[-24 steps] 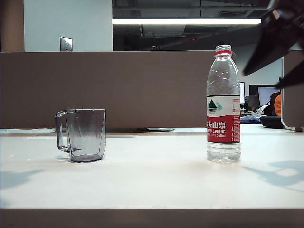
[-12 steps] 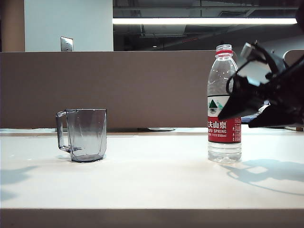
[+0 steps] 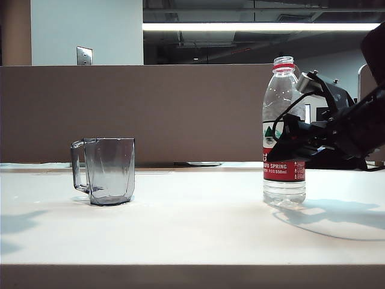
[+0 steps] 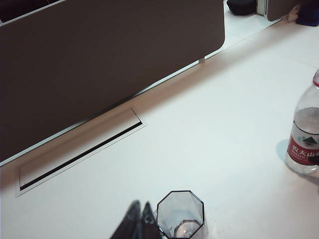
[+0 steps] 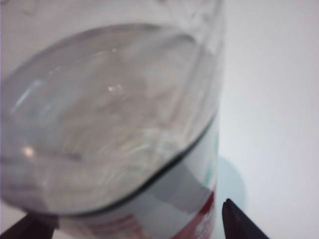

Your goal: Pick up the mineral water bottle on the table and pour water into the mug until it's half full.

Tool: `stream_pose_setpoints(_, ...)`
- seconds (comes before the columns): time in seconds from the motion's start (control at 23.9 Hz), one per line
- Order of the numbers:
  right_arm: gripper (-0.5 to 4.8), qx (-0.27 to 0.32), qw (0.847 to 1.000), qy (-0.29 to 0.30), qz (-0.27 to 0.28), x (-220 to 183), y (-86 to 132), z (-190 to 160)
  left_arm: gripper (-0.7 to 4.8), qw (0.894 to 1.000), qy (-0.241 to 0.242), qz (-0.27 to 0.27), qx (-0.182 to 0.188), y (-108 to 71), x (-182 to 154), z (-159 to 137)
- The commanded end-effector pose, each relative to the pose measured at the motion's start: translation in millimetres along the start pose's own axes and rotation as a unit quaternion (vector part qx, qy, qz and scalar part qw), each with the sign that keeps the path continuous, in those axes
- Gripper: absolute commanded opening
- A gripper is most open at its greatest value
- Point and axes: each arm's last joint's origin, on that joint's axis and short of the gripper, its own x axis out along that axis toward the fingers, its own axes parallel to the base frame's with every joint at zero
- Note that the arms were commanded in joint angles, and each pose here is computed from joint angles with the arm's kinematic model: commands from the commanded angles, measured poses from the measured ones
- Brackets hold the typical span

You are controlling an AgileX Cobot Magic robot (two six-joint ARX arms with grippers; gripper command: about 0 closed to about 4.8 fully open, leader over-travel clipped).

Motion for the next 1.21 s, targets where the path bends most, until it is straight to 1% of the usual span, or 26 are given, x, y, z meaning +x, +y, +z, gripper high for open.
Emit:
stream_pose_setpoints(0.04,4.79,-0.011,0.999,-0.040,0.002,1,0,8,-0.05,1.000,0.003,0.002,-0.001,0.7,-2,0)
stream_pose_setpoints(0.21,4.79,-0.020,0.997,-0.072,0.000,10,-2,9,-0.05,1.000,0.018,-0.002,0.004,-0.1,-2,-3)
stream_pose_setpoints(0.5,4.79,-0.029,0.994,-0.105,0.000,18,-4,5,-0.05,1.000,0.017,-0.002,0.007,0.0,-2,-2)
stream_pose_setpoints(0.67,4.79,-0.031,0.993,-0.112,0.001,18,-4,6,-0.05,1.000,0.017,-0.002,0.007,0.0,-2,-2)
stream_pose_setpoints(0.75,4.56,-0.031,0.993,-0.112,0.001,18,-4,6,-0.05,1.000,0.017,-0.002,0.007,0.0,-2,-2)
stream_pose_setpoints(0.88,3.69,-0.031,0.994,-0.108,0.000,18,-4,5,-0.05,1.000,0.017,-0.002,0.007,0.0,-2,-2)
stream_pose_setpoints(1.21,3.67,-0.029,0.994,-0.103,0.001,17,-4,5,-0.05,1.000,0.017,-0.002,0.007,0.0,-2,-2)
